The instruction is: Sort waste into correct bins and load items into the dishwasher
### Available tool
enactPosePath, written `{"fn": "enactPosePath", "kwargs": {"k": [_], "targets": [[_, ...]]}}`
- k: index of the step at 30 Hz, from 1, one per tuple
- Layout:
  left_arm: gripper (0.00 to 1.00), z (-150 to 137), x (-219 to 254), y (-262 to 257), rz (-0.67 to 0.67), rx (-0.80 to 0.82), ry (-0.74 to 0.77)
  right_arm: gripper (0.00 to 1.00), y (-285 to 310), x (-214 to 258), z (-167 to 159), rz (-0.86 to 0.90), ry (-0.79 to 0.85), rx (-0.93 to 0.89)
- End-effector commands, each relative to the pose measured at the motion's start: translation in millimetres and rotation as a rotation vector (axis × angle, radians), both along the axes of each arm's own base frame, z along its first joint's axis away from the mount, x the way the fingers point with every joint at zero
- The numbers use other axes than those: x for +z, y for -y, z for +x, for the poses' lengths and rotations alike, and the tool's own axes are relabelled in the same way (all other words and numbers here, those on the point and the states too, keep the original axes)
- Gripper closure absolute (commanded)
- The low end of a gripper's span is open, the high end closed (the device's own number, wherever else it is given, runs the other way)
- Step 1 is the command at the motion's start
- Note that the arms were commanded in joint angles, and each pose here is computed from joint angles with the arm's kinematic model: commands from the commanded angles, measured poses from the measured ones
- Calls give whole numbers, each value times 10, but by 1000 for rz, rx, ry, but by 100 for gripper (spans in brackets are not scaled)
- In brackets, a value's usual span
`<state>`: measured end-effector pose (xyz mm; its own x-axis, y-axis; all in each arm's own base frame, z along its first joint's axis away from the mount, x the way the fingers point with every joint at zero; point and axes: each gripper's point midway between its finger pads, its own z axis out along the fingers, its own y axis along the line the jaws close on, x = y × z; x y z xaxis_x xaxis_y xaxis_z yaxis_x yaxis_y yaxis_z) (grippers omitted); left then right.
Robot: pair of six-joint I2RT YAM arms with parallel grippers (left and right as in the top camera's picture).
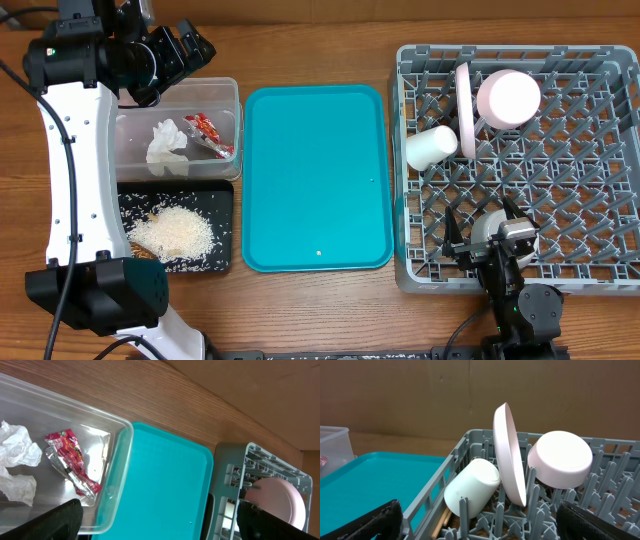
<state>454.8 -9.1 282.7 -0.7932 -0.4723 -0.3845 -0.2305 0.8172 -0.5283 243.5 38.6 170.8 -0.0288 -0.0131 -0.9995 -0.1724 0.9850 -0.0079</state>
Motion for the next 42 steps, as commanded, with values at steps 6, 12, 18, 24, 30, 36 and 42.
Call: {"fn": "enactPosePath", "kwargs": {"k": [6,12,18,24,30,36,42], "targets": [[0,0,73,-2,25,-21,29,0,9,-11,1,-6,8,-7],[0,-103,268,29,78,-11,72,0,10,-12,2,-6,8,-7],[0,-464,884,289,101,-56,226,0,10,-12,2,-6,8,-7],[0,-954,1458,557,99,-116,386,0,9,-12,1,-6,8,-7],[0,-1361,1836,600,99,-127,505,0,9,-12,1,-6,8,-7],[0,-1623,2035,590,101,-123,575,0,9,-12,1,-6,8,-7],[0,-1803,1979,582,101,-123,576,0,9,-12,1,-6,8,-7]]}}
